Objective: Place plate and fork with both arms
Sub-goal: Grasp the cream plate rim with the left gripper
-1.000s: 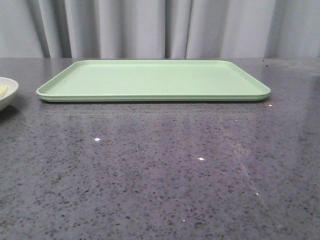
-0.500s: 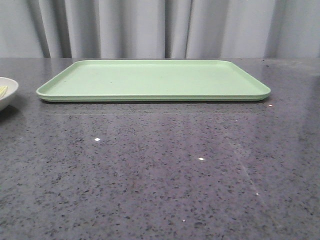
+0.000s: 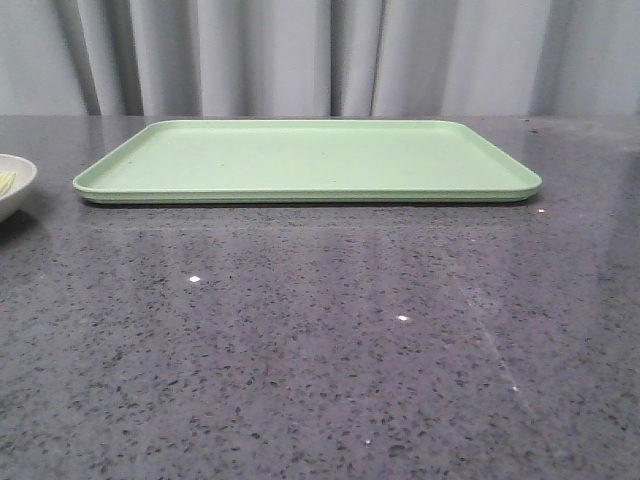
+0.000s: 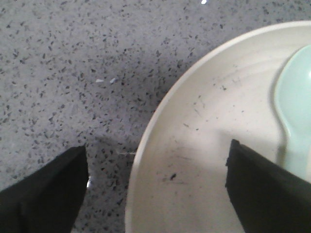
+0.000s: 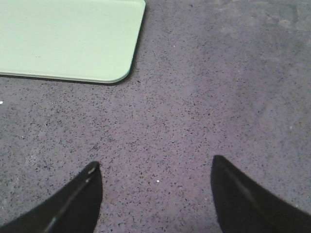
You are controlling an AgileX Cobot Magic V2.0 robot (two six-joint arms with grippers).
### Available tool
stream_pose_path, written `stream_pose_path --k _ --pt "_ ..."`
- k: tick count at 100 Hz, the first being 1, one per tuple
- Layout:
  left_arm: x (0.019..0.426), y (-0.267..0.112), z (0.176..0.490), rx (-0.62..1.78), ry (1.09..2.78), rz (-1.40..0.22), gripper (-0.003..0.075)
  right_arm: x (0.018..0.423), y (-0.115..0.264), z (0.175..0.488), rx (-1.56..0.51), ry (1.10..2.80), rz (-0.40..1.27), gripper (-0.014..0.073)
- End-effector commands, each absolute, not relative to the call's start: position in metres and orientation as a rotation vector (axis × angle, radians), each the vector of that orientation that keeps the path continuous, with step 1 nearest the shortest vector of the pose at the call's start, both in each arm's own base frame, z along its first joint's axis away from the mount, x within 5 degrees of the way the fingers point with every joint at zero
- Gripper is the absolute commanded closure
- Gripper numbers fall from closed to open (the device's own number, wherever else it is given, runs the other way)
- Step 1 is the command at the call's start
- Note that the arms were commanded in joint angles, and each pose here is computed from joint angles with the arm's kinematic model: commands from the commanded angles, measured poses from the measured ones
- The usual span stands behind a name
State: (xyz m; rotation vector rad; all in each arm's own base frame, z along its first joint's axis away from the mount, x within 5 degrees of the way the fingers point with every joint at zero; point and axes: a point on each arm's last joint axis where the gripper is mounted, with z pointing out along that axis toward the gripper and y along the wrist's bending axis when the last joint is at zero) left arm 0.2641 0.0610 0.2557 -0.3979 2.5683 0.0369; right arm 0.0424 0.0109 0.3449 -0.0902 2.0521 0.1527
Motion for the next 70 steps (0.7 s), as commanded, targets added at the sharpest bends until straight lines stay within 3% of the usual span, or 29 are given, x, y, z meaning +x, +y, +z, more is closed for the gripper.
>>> stream_pose_path --k 1,70 --pt "0.272 0.063 0.27 -0.388 2.483 0.031 0.0153 0.047 0.011 0.359 -0.081 1.968 0.146 0.0106" --pt "0.276 0.063 0.254 -0.408 2.565 0.012 0.0182 0.047 0.01 0.361 -0.078 1.947 0.146 0.0106"
